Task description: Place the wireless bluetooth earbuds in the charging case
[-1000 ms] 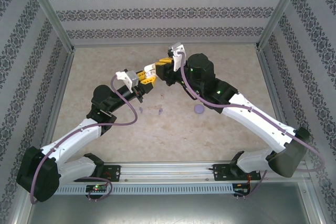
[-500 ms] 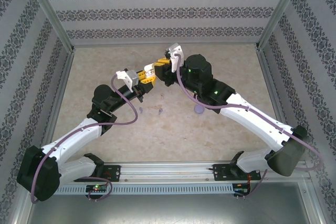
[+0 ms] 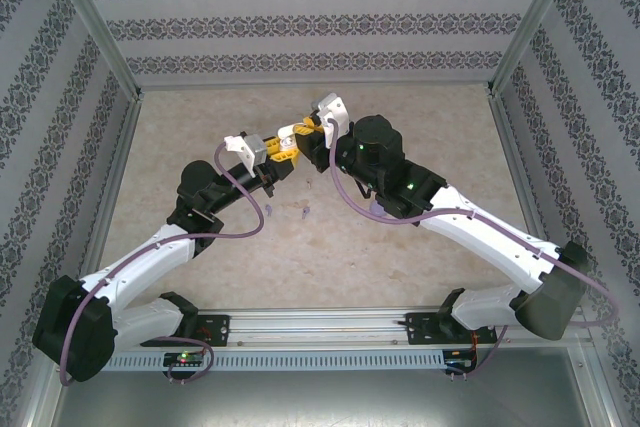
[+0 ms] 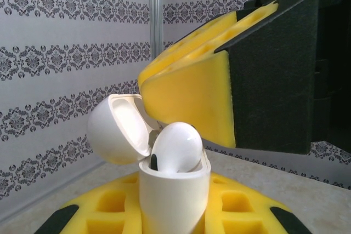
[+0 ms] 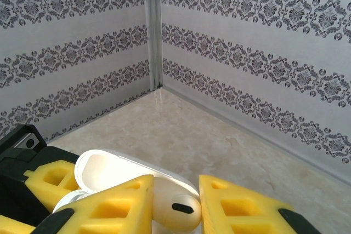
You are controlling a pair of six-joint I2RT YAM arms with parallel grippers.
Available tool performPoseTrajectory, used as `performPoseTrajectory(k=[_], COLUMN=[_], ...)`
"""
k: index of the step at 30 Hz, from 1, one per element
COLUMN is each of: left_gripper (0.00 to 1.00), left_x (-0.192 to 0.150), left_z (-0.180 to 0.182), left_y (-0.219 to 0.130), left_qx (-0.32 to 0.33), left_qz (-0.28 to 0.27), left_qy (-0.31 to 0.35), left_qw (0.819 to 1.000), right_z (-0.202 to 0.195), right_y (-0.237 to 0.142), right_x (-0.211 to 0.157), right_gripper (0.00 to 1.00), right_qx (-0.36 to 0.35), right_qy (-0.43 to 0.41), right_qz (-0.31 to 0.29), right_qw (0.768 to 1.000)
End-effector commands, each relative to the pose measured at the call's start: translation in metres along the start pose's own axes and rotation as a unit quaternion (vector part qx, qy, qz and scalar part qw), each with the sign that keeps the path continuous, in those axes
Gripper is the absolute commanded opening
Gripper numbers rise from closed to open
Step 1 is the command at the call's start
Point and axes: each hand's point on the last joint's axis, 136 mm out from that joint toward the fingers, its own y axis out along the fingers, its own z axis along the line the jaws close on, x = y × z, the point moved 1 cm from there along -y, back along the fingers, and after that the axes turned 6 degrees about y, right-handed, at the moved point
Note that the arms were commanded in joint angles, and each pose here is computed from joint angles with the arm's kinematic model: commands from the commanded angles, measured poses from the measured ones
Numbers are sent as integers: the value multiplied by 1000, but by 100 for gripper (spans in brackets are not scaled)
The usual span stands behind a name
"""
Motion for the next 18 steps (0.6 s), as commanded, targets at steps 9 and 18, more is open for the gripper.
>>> performPoseTrajectory(k=[9, 18], left_gripper=[0, 0], left_x=[53, 52], left_z=[1, 1], left_y=[1, 2], left_qx=[5, 4], left_qz=[-80, -78], left_qy=[31, 29], left_qw=[996, 997], right_z=[21, 30], right_y=[-4, -10], right_x=[-45, -45], right_gripper=[27, 28], right_qx=[48, 75], right_qy=[-40, -41], right_qz=[85, 93], right_qw=[994, 992])
